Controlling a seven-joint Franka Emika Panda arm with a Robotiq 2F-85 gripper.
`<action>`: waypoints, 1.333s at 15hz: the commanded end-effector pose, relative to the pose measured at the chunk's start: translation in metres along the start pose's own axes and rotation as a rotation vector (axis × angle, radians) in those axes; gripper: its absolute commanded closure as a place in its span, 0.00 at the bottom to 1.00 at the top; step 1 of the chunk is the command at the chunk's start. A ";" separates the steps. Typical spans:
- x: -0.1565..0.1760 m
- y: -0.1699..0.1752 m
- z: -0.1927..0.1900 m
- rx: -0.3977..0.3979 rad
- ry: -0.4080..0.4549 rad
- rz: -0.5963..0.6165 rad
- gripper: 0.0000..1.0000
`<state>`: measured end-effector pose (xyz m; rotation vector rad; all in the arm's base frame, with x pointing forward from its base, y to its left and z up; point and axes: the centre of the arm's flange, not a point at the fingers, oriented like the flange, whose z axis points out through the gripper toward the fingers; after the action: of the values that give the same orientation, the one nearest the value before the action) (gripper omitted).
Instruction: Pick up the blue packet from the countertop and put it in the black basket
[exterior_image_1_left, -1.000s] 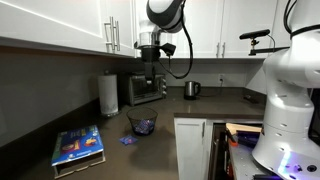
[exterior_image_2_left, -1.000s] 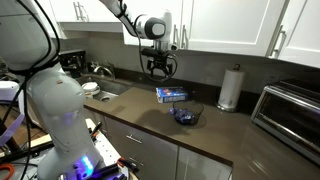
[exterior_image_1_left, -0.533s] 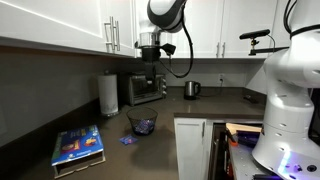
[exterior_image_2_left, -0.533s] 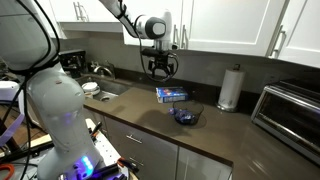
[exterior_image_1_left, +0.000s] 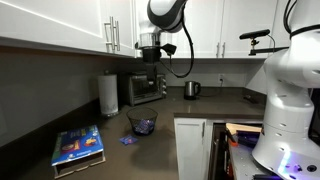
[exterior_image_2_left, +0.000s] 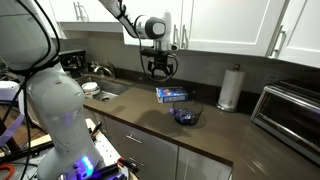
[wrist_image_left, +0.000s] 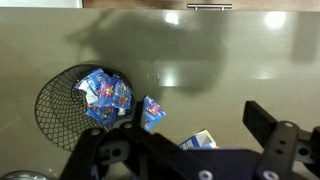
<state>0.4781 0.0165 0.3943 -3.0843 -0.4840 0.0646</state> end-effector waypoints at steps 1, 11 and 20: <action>0.000 0.000 0.000 0.000 0.000 0.000 0.00; 0.001 -0.008 -0.004 -0.028 0.002 -0.033 0.00; 0.019 -0.005 0.018 -0.045 0.034 -0.017 0.00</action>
<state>0.4818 0.0277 0.3901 -3.1029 -0.5511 0.0448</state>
